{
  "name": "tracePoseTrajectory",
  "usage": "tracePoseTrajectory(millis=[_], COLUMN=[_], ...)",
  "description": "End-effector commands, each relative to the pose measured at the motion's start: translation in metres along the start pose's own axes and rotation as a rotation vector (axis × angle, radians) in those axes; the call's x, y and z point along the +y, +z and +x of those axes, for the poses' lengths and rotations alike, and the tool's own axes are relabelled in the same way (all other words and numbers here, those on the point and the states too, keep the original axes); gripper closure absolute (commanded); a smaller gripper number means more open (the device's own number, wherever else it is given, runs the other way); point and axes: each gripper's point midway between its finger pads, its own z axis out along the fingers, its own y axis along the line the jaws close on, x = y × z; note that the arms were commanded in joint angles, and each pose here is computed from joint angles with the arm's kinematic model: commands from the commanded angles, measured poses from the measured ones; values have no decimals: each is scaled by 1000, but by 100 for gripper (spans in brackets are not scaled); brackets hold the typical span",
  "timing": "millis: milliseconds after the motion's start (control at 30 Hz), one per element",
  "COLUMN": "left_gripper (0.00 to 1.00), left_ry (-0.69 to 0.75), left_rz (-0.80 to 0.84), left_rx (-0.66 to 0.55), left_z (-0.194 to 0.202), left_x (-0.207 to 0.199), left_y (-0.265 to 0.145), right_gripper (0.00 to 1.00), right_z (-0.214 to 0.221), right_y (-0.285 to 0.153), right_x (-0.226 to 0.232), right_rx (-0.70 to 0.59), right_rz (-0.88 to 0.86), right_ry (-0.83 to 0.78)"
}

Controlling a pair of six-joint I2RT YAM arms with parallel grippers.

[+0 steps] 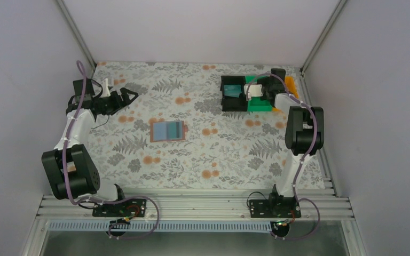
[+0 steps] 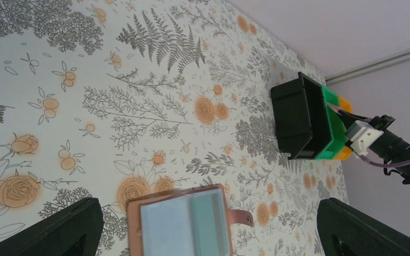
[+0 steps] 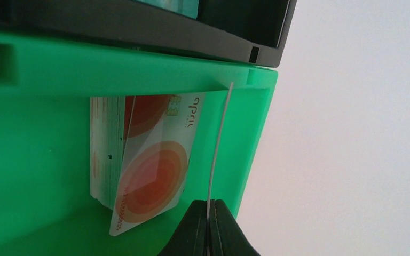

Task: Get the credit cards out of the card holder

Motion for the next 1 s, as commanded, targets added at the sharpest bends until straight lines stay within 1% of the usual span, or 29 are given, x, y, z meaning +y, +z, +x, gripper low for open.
tracePoseTrajectory(millis=[0, 233, 467, 600, 700, 733, 833, 933, 967], left_gripper=[0, 0, 0, 0, 0, 0, 0, 0, 0], left_ry=[45, 35, 22, 13, 22, 23, 24, 17, 13], left_rz=[-2, -1, -2, 21, 16, 15, 14, 14, 15], left_rx=[-30, -22, -9, 1, -1, -3, -3, 3, 7], left_z=[-13, -12, -11, -9, -10, -11, -11, -10, -10], left_x=[-2, 1, 5, 3, 3, 2, 2, 5, 5], left_y=[-2, 1, 5, 7, 6, 5, 6, 8, 8], right_gripper=[96, 96, 96, 96, 96, 94, 77, 70, 65], right_z=[-2, 2, 1, 0, 3, 4, 1, 2, 2], right_y=[9, 21, 12, 13, 17, 18, 16, 12, 10], right_x=[-5, -7, 4, 2, 6, 7, 5, 3, 2], right_rx=[-27, -27, -23, -35, -19, -16, -28, -22, -19], right_rz=[10, -1, -12, -14, -23, -23, -18, -11, -6], right_ry=[-31, -38, -45, -56, -66, -69, -71, -75, -80])
